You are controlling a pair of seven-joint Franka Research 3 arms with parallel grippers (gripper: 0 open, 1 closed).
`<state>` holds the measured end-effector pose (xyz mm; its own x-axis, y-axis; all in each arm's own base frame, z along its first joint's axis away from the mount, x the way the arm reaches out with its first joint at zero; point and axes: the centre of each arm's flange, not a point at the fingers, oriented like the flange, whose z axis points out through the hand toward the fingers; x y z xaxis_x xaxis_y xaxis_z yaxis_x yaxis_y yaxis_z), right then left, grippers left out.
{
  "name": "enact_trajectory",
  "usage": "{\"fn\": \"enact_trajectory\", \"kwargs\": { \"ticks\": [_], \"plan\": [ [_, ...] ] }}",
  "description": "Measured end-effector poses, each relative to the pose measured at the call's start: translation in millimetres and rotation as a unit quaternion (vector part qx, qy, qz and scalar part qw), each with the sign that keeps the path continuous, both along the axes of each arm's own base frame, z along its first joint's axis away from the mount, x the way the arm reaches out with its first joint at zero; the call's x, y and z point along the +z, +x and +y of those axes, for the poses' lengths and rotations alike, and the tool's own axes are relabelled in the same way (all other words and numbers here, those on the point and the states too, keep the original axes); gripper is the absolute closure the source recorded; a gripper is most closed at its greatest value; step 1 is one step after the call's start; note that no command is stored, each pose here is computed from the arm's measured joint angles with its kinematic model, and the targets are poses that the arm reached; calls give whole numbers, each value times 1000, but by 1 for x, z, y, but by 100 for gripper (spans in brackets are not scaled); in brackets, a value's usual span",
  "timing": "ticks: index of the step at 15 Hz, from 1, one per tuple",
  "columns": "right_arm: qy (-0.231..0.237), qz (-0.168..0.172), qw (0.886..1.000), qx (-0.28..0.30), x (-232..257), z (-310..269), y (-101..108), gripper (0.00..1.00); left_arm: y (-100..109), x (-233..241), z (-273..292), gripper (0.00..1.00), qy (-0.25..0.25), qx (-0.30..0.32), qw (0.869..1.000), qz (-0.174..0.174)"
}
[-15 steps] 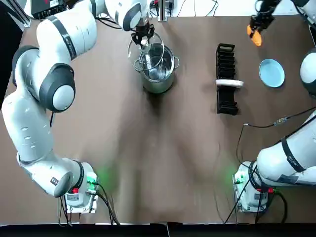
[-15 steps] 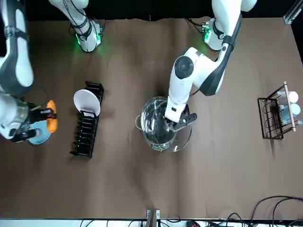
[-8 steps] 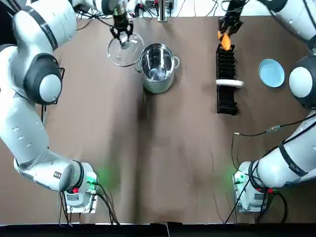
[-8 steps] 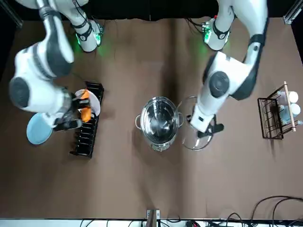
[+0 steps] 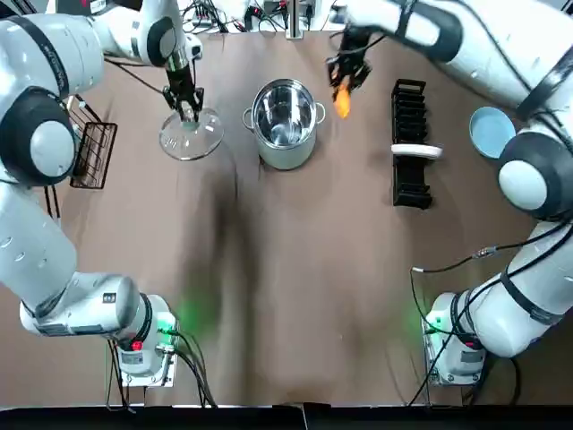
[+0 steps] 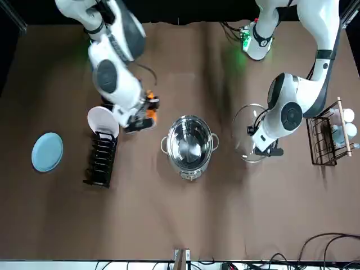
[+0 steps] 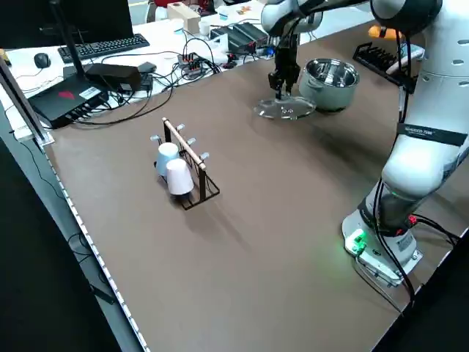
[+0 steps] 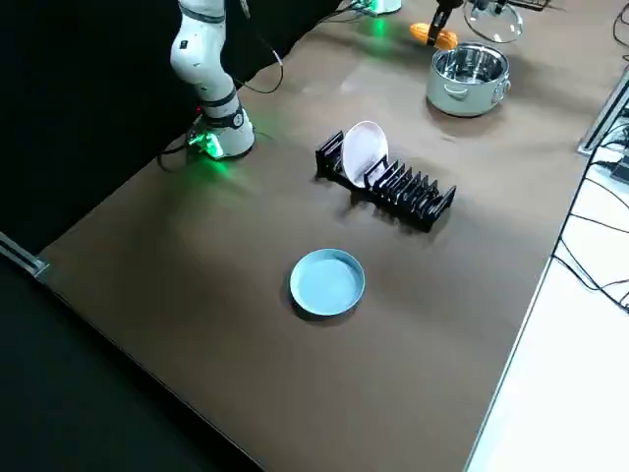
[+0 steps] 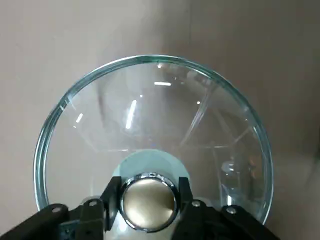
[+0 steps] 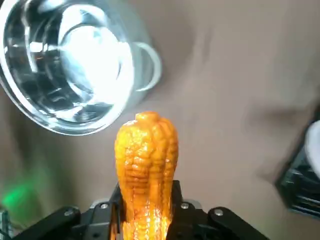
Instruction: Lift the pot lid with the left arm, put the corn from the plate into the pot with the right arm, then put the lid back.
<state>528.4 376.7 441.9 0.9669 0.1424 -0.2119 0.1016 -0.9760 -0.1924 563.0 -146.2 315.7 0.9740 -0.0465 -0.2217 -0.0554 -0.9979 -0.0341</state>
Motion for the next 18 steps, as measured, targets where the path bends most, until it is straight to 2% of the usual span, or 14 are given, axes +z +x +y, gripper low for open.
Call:
{"fn": "enact_trajectory", "kwargs": {
  "ticks": [3, 5, 9, 11, 18],
  "plan": [
    [11, -29, 999, -6, -33, 65, -20, 63, -11, -7, 6, 50, -6, -23, 1000, 13],
    [15, -37, 999, -7, -52, 94, -22, 63, -12, -8, 5, 50, -7, -29, 999, 14],
    [29, -65, 997, -26, -66, 123, -13, 63, -13, -9, 4, 50, -8, -31, 999, 15],
    [21, -93, 995, -27, -81, 134, -12, 63, -13, -9, 4, 50, -8, -31, 999, 15],
    [2, -144, 990, -12, -138, 170, 6, 63, -13, -9, 4, 50, -8, -32, 999, 15]
  ]
}}
